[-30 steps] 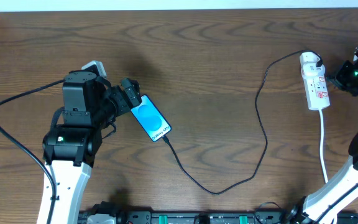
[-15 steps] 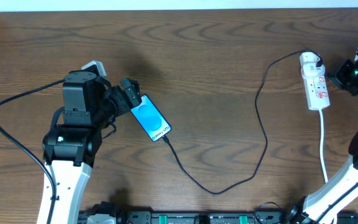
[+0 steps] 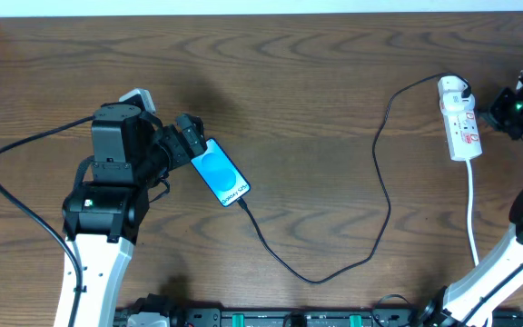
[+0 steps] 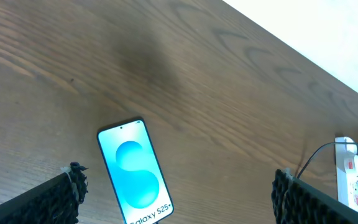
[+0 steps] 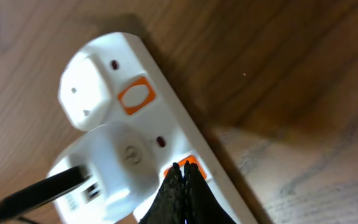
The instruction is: Plug charger to phone and switch on socket
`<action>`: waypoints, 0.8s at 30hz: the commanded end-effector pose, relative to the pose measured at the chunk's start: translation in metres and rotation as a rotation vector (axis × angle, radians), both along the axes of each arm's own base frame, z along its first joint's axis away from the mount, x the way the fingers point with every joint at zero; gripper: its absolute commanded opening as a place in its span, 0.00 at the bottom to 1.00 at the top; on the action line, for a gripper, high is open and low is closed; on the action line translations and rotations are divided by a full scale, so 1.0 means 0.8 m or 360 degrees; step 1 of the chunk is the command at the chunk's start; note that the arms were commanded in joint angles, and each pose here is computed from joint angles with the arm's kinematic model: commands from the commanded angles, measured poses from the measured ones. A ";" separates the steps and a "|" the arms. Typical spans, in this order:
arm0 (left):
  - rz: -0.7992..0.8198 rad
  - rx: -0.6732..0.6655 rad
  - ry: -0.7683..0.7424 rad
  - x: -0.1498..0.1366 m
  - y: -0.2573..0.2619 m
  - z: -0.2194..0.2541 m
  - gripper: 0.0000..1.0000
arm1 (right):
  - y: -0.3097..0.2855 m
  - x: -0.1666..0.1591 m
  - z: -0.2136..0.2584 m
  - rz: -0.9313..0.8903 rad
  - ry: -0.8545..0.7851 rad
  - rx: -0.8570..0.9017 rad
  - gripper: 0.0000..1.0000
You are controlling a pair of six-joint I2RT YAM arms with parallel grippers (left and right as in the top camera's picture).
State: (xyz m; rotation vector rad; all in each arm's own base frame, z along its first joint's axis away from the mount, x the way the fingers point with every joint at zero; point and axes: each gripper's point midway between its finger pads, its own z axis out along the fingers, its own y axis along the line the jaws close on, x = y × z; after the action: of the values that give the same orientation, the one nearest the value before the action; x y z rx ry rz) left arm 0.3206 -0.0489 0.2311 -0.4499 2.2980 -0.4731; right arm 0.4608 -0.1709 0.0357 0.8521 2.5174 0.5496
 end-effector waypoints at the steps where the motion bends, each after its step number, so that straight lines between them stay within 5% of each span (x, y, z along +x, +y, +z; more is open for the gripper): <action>1: -0.0003 0.0019 -0.0046 0.003 0.002 0.013 0.96 | 0.006 -0.001 -0.018 -0.0012 0.0038 0.0044 0.01; 24: -0.0003 0.0019 -0.0046 0.003 0.002 0.013 0.96 | 0.024 0.005 -0.025 0.0064 0.0037 0.0044 0.01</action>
State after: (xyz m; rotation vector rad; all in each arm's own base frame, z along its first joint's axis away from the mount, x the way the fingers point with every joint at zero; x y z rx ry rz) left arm 0.3207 -0.0489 0.2312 -0.4498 2.2976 -0.4732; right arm 0.4634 -0.1681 0.0230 0.8592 2.5283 0.5582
